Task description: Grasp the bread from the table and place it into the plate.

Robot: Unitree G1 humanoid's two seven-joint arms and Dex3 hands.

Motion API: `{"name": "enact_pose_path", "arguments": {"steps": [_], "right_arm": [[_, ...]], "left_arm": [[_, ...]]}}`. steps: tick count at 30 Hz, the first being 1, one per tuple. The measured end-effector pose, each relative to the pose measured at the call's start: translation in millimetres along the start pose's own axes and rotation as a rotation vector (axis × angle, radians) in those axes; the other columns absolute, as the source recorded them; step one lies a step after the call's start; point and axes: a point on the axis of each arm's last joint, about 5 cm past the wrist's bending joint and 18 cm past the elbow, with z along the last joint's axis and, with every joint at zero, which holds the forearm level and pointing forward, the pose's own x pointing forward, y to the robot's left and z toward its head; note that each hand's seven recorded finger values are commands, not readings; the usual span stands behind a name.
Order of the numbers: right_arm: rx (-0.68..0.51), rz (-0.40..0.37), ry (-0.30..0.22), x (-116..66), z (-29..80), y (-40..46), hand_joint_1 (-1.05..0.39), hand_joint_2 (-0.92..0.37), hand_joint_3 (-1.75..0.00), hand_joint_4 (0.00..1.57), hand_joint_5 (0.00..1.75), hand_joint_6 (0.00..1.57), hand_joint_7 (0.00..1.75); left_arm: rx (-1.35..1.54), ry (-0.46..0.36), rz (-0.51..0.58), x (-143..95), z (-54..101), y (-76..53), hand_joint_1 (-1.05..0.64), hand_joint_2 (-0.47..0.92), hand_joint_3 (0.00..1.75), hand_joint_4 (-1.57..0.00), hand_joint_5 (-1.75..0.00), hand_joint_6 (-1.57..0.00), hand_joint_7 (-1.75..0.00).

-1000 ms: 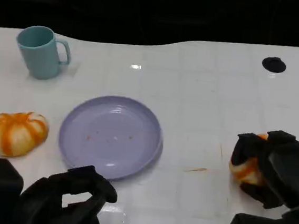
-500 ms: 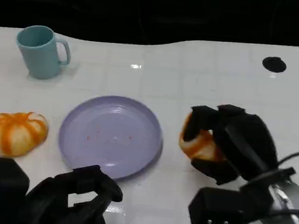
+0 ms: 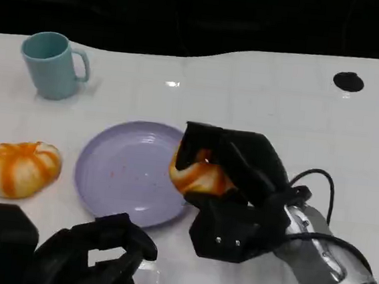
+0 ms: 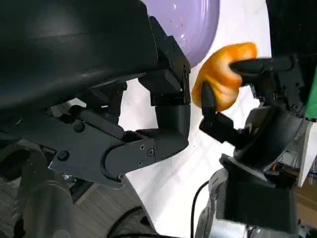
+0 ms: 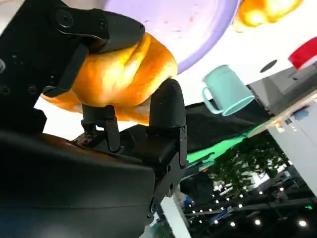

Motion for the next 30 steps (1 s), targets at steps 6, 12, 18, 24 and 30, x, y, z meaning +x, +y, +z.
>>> {"name": "enact_pose_path", "arguments": {"steps": [6, 12, 18, 24, 30], "right_arm": [[0.082, 0.049, 0.02, 21.3, 14.2, 12.7, -0.13, -0.41, -1.29, 0.87, 1.75, 0.64, 1.75], [0.137, 0.099, 0.08, 31.3, 18.4, 15.1, -0.19, -0.62, -0.74, 0.57, 1.41, 0.67, 0.74], [0.14, 0.234, 0.123, 35.7, 20.5, 11.2, -0.52, -0.91, -0.21, 0.13, 0.47, 0.39, 0.08], [0.059, 0.344, 0.109, 39.8, 28.1, 1.6, -0.69, -0.92, -0.31, 0.0, 0.23, 0.17, 0.0], [0.034, 0.387, 0.097, 41.6, 36.3, -6.9, -0.73, -0.92, -0.32, 0.01, 0.21, 0.16, 0.01]], "left_arm": [[0.003, 0.001, -0.008, 0.8, 0.0, -1.6, -0.35, 0.79, 0.82, -0.68, -1.75, -0.62, -1.48], [0.008, 0.005, -0.003, 1.3, -0.4, -3.0, -0.35, 0.78, 0.83, -0.69, -1.75, -0.61, -1.5], [0.009, 0.003, -0.005, 1.3, -0.1, -3.6, -0.35, 0.76, 0.87, -0.69, -1.75, -0.59, -1.52], [0.009, 0.003, -0.001, 1.2, 0.2, -3.7, -0.36, 0.74, 0.88, -0.69, -1.75, -0.6, -1.52], [0.008, 0.009, 0.0, 1.1, 0.2, -3.9, -0.36, 0.74, 0.89, -0.68, -1.75, -0.61, -1.51]]}}
